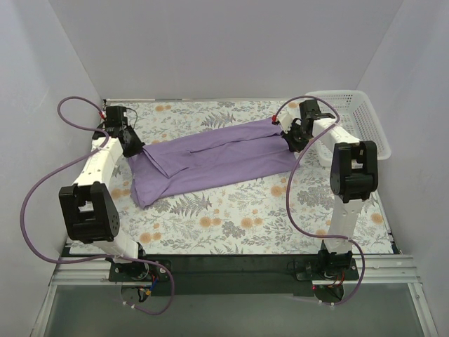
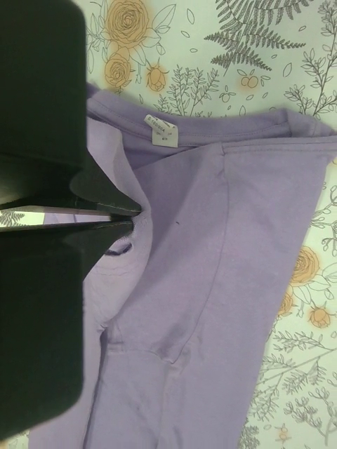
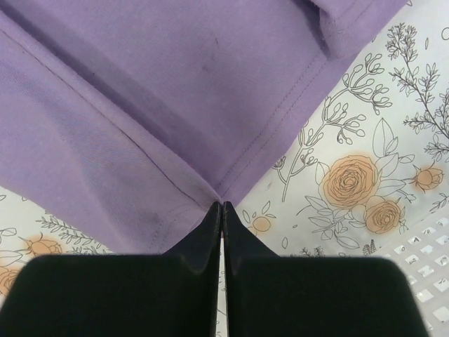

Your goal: Fold and stack the t-shirts

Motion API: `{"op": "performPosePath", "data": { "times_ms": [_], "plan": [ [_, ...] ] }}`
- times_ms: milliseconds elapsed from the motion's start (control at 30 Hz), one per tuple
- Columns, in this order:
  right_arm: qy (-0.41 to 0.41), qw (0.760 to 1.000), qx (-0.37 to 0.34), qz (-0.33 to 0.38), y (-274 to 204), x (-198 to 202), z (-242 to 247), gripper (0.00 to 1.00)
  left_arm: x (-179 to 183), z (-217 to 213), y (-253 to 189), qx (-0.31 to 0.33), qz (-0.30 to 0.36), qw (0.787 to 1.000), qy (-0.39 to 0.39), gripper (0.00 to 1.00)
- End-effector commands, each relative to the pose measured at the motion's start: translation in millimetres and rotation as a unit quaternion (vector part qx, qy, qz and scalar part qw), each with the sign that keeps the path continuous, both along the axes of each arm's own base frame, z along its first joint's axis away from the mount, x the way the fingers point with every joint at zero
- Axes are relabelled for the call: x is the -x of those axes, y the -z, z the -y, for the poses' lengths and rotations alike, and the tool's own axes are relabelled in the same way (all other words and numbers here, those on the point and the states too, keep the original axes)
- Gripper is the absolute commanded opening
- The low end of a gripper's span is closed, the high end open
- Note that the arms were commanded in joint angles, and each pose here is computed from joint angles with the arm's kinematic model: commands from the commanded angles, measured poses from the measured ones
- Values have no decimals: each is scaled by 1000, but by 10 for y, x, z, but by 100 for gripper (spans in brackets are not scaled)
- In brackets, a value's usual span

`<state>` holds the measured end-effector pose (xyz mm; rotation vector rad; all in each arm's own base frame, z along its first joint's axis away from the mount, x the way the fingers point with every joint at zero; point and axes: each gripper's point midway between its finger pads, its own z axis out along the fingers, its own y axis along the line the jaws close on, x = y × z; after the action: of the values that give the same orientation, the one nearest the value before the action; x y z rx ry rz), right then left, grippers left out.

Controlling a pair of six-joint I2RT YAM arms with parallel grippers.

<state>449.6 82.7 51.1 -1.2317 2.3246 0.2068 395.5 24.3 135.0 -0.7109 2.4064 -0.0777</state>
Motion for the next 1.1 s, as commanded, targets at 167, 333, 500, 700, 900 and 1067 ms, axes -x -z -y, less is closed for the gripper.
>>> {"op": "performPosePath", "data": {
  "times_ms": [167,333,500,700,900,1067],
  "plan": [
    [26,999,3,27,-62,-289,2,1,-26,-43,-318,2,57,998,-8,0],
    [30,999,5,28,-40,-322,2,1,-67,-18,-263,8,49,999,-2,0],
    [32,999,3,29,-23,-353,-14,1,-56,-10,-231,9,45,999,-2,0],
    [28,999,1,40,-71,-445,-75,1,8,-22,-227,6,43,999,-3,0],
    [26,998,5,49,-87,-550,-130,1,25,-9,-212,9,40,999,-2,0],
    [26,998,9,51,-81,-580,-143,1,29,-18,-256,8,44,999,-3,0]
  ]
}}
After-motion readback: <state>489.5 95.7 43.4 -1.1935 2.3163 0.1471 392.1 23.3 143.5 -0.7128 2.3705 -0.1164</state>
